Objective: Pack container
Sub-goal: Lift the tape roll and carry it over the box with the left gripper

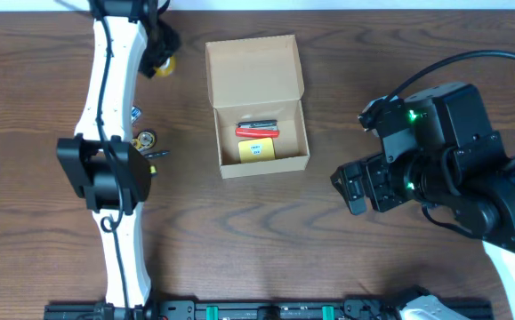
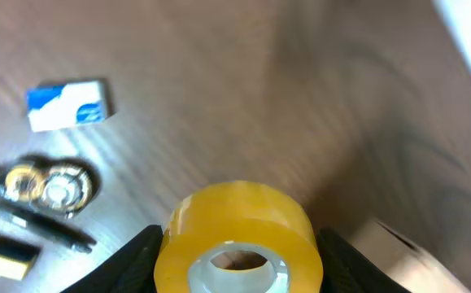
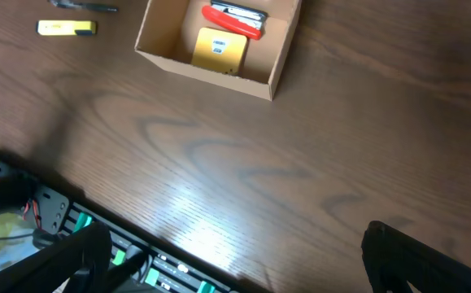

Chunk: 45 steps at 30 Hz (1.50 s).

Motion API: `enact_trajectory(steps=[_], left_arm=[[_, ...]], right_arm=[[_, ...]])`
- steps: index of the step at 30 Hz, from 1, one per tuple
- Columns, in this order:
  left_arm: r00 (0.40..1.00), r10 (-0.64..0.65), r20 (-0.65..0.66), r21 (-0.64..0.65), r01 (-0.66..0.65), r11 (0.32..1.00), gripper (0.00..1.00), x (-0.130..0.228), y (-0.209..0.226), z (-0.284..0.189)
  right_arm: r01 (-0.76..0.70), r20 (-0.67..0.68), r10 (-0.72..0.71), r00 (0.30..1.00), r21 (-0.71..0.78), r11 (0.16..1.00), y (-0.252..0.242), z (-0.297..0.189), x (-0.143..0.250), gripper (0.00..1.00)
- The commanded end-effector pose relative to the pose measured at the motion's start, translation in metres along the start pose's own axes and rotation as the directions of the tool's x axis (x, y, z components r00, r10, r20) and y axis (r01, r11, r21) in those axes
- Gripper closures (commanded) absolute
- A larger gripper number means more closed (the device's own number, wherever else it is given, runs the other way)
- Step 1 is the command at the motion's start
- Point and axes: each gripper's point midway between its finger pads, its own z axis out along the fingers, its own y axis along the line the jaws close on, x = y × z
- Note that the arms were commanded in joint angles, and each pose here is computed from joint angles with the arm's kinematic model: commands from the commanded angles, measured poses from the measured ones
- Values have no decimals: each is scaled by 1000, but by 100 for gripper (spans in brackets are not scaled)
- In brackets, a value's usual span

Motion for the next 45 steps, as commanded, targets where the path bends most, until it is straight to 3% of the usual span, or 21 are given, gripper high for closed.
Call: enact_trajectory(steps=[1, 6, 11, 15, 18, 23, 34, 40, 45], left_arm=[[971, 224, 79, 62, -229, 971, 94, 4, -24, -42], [864, 503, 3, 191, -495, 848, 94, 53, -52, -54], [676, 733, -77, 270, -693, 668, 94, 111, -56, -61], [552, 829, -94, 291, -781, 553, 94, 137, -55, -65], [489, 868, -87, 302, -817, 491, 94, 150, -58, -65], [458, 883, -101, 312, -828, 466, 94, 159, -62, -53], [226, 972, -63, 405, -885, 231, 94, 200, -82, -15], [118, 989, -86, 429, -892, 144, 95, 221, -81, 12], [0, 999, -45, 451, -892, 20, 94, 238, -85, 18]], right_arm=[[8, 0, -8, 1000, 6, 1000, -2, 0, 0, 1], [8, 0, -8, 1000, 6, 1000, -2, 0, 0, 1], [8, 0, -8, 1000, 6, 1000, -2, 0, 0, 1], [8, 0, -8, 1000, 6, 1000, -2, 0, 0, 1], [8, 0, -8, 1000, 6, 1000, -2, 0, 0, 1], [8, 0, -8, 1000, 6, 1000, -2, 0, 0, 1], [8, 0, -8, 1000, 6, 1000, -2, 0, 0, 1], [8, 0, -8, 1000, 6, 1000, -2, 0, 0, 1], [8, 0, -8, 1000, 6, 1000, -2, 0, 0, 1]])
